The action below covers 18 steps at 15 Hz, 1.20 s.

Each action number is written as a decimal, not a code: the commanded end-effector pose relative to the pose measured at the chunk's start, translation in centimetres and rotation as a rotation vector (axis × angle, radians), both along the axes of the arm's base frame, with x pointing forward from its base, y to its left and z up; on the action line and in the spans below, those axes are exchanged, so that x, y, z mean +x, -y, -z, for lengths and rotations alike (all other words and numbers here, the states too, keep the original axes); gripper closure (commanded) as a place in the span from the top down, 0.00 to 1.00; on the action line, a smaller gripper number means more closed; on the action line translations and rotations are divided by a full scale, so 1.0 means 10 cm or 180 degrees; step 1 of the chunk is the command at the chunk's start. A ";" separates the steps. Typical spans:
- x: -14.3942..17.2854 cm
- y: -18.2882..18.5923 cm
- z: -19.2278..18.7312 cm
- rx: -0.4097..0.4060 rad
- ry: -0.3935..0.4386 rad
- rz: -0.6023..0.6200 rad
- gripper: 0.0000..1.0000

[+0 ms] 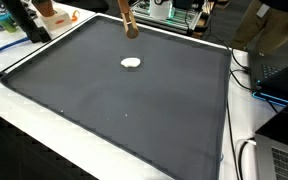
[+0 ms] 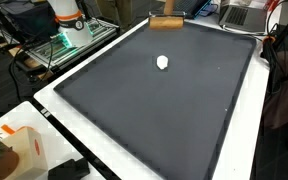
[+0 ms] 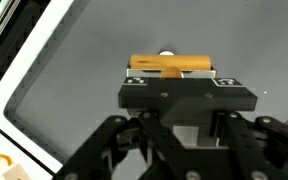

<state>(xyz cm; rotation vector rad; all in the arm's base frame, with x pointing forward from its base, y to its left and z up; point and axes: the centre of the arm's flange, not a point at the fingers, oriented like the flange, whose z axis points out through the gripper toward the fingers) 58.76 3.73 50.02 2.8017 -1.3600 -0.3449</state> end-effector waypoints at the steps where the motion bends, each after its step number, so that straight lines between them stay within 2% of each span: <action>1: 0.01 0.00 0.02 -0.0001 -0.0010 0.0000 0.48; 2: 0.01 0.00 0.03 -0.0001 -0.0015 0.0000 0.48; 3: 0.02 0.00 0.04 -0.0001 -0.0017 0.0000 0.23; 6: -0.24 0.08 0.20 0.0046 0.0240 0.0144 0.23; 11: -0.87 0.11 0.55 0.0031 0.0577 0.0452 0.23; 15: -1.26 0.00 0.61 -0.0037 0.1000 0.0812 0.23; 17: -1.45 -0.05 0.60 0.0032 0.1074 0.0777 0.23; 18: -0.88 -0.01 0.60 -0.0029 0.0928 0.0713 0.23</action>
